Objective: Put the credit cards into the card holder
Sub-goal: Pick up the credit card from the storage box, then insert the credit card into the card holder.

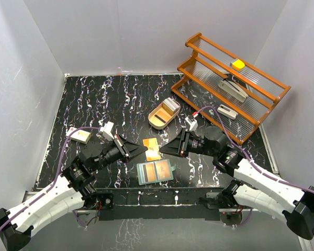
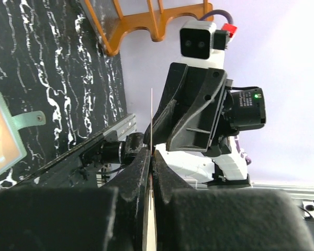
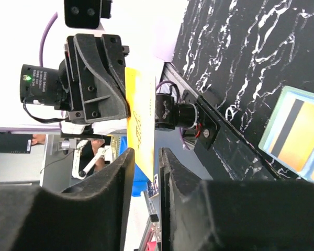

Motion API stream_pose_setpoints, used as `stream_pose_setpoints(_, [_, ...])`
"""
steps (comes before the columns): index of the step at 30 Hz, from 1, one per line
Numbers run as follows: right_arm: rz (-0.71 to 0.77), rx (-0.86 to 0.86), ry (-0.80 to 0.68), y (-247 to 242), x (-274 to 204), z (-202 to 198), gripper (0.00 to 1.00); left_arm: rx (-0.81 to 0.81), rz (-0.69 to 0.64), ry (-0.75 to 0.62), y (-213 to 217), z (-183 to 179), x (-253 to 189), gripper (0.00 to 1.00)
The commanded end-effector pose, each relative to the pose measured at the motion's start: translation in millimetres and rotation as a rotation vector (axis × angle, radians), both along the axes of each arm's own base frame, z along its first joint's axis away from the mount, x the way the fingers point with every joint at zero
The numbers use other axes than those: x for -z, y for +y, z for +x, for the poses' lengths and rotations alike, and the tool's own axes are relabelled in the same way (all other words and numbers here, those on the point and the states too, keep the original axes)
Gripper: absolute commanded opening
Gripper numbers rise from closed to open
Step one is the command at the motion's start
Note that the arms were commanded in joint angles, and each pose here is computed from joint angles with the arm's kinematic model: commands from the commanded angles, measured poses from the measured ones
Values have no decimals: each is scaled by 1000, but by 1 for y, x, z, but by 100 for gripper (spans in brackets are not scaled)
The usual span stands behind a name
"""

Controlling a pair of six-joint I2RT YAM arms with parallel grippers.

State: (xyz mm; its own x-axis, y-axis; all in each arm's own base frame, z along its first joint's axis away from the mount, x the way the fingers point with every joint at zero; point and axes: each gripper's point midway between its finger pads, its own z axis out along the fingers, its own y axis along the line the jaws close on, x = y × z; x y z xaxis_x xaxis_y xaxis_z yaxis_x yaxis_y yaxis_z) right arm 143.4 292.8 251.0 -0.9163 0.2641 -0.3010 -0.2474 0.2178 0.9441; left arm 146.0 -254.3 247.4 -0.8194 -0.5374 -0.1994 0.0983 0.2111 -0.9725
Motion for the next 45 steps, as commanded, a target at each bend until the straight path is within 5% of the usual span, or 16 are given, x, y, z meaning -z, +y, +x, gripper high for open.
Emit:
stream_pose_setpoints(1, [-23, 39, -45, -6, -4, 3, 28, -11, 51, -9, 5, -1, 9, 0])
stream_pose_setpoints(5, [-102, 85, -31, -14, 12, 8, 39, -15, 126, 1, 9, -1, 24, 0])
stream_pose_setpoints(15, [-494, 211, -12, -46, 78, 33, 46, -8, 352, 60, 21, -3, 83, 0])
stream_pose_setpoints(26, [-811, 121, 1, -53, 154, 37, 55, 56, 339, 180, 13, -15, 141, 0])
stream_pose_setpoints(45, [-904, 50, -6, -37, 203, 34, 23, 180, 323, 299, 1, -19, 180, 0])
